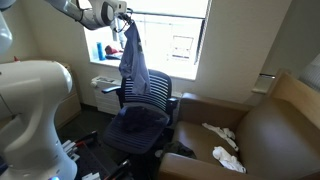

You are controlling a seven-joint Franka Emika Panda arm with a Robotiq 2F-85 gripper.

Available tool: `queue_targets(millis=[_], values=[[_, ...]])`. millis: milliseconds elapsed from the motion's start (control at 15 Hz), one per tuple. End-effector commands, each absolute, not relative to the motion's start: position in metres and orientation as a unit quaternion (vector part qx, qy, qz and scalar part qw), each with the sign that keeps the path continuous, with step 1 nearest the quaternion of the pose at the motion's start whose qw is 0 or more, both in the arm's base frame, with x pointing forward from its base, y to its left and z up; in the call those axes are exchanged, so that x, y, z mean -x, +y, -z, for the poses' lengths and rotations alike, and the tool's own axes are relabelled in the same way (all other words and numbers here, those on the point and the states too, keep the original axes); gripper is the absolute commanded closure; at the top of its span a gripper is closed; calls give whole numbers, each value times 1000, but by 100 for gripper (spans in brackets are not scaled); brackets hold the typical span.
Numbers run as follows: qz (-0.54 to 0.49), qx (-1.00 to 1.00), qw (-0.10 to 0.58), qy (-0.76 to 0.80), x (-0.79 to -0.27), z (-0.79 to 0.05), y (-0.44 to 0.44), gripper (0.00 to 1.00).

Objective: Hang the blue shirt on the back of the chair

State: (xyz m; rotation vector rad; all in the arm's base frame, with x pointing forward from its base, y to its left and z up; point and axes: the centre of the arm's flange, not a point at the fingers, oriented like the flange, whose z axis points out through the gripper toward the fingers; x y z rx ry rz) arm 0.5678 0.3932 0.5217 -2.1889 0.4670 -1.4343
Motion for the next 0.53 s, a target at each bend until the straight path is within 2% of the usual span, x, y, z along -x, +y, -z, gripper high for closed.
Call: queue_targets(millis=[0,200,333,400,467], values=[[573,741,296,186,-609,-565,409,100],[608,695,331,194,-648,-598,415,100],[606,670,363,229,-672,-586,405,100],[588,705,334,215,-623,-589,391,99],[590,696,340,226,-636,-584,386,99]])
